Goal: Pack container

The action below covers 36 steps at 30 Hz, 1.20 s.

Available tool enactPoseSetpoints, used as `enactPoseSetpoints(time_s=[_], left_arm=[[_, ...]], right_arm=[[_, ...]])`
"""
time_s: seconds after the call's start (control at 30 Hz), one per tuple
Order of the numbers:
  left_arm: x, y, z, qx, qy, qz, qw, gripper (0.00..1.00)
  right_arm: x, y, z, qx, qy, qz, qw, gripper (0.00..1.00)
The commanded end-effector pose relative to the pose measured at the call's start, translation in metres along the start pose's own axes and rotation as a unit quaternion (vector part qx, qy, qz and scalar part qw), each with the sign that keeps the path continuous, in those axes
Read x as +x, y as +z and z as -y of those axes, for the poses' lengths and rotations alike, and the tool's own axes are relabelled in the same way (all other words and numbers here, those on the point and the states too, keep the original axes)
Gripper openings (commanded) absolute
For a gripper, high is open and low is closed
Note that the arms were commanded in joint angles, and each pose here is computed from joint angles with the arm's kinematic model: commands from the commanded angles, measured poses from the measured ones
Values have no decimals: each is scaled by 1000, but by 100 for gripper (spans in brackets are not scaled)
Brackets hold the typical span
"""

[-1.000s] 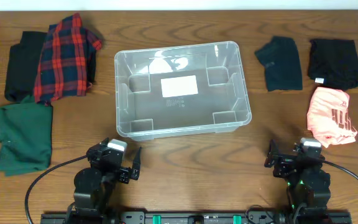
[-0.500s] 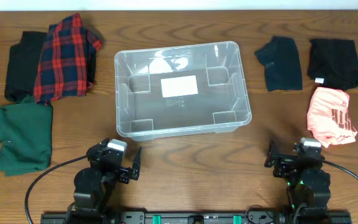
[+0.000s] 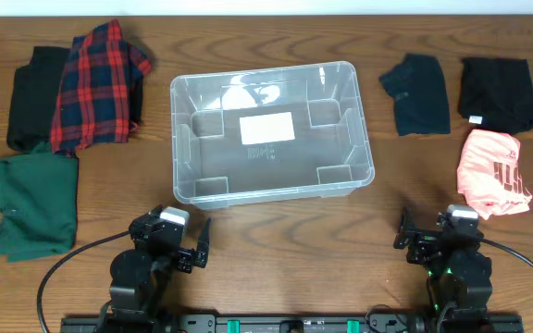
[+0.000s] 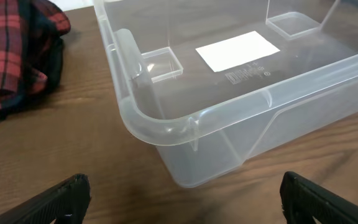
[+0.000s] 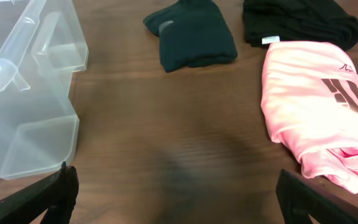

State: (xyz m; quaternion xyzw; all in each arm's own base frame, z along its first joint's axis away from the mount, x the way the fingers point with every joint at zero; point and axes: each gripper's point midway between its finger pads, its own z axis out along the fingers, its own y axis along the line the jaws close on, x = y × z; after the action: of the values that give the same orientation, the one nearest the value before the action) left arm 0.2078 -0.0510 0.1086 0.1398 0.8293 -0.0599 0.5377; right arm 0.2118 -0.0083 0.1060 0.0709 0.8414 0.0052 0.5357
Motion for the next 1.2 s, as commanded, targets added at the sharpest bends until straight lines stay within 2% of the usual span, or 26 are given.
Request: enactPoseSetpoints(time_s=[0.0, 0.87, 1.0, 1.17], left_arm=[[8, 4, 2, 4, 3, -9, 1000, 98], [3, 4, 1, 4, -10, -1, 1000, 98], [-10, -1, 4, 12, -54, 15, 998, 98], [-46, -16, -1, 4, -38, 23, 999, 98]], right_arm=[[2, 0, -2, -5, 5, -2, 1000, 99], [2, 0, -2, -5, 5, -2, 1000, 99], [2, 0, -2, -5, 5, -2, 1000, 99], [2, 0, -2, -5, 5, -2, 1000, 99]])
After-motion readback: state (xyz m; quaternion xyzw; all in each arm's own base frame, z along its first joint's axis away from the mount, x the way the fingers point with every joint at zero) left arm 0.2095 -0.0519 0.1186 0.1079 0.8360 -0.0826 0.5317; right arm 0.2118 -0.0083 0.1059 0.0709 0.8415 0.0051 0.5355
